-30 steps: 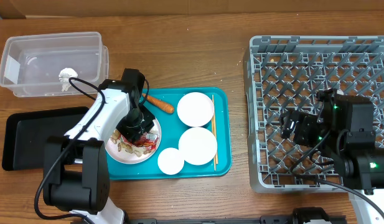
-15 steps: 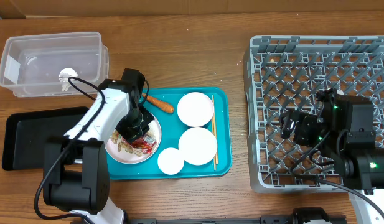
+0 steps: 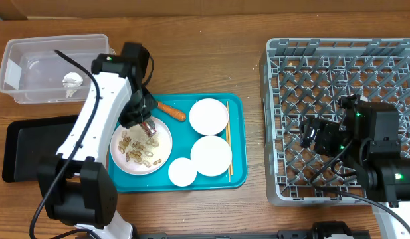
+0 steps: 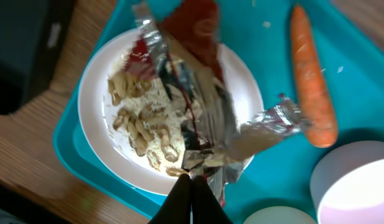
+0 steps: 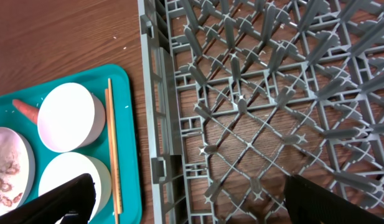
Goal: Sort waste into correct bins and load items into the dishwasher
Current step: 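Lift the red wrapper and drop it into the clear bin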
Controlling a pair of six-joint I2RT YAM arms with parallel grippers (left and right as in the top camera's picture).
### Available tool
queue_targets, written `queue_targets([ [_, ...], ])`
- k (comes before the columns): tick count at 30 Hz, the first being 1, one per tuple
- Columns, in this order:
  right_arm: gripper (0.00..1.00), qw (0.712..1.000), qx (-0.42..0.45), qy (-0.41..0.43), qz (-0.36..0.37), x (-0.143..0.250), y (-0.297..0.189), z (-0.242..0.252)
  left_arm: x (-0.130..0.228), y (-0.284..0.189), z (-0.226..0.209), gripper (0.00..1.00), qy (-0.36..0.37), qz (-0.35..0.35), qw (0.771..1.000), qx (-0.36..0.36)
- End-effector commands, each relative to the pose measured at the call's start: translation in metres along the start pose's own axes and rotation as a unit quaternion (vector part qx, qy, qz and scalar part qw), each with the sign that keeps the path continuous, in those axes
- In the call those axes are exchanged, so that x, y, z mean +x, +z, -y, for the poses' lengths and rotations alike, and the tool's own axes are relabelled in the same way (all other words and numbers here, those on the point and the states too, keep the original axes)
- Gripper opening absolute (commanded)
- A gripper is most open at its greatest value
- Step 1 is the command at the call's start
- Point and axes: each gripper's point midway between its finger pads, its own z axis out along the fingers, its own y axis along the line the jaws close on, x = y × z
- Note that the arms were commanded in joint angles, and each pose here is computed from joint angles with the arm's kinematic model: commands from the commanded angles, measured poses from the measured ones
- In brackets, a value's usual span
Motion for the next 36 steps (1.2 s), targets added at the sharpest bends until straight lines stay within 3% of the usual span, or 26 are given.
queue_targets([
  [1, 1.0, 1.0, 0.004, -0.005, 0.018, -0.01, -0.007, 0.0, -0.02, -0.03, 0.001, 0.04, 0.01, 0.052, 0.999, 0.013],
  [13, 1.0, 1.0, 0.004, -0.005, 0.019, -0.01, -0.007, 0.0, -0.063, -0.071, -0.008, 0.04, -0.018, 0.109, 0.993, 0.048],
  [21, 1.0, 1.0, 0.004, -0.005, 0.019, -0.01, -0.007, 0.0, -0.138, -0.091, -0.041, 0.04, -0.066, 0.195, 0.975, 0.086],
  [30, 1.0, 1.0, 0.004, -0.004, 0.019, -0.01, -0.007, 0.0, -0.211, -0.11, -0.063, 0.04, -0.132, 0.296, 0.937, 0.131],
  [32, 1.0, 1.0, 0.004, -0.004, 0.019, -0.01, -0.007, 0.0, -0.222, -0.105, -0.062, 0.09, -0.138, 0.302, 0.934, 0.133],
  [34, 1.0, 1.0, 0.004, -0.004, 0.019, -0.01, -0.007, 0.0, -0.225, -0.097, -0.06, 0.34, -0.137, 0.297, 0.936, 0.13],
  [36, 1.0, 1.0, 0.004, -0.004, 0.019, -0.01, -0.007, 0.0, -0.226, -0.091, -0.059, 0.51, -0.136, 0.291, 0.939, 0.126],
])
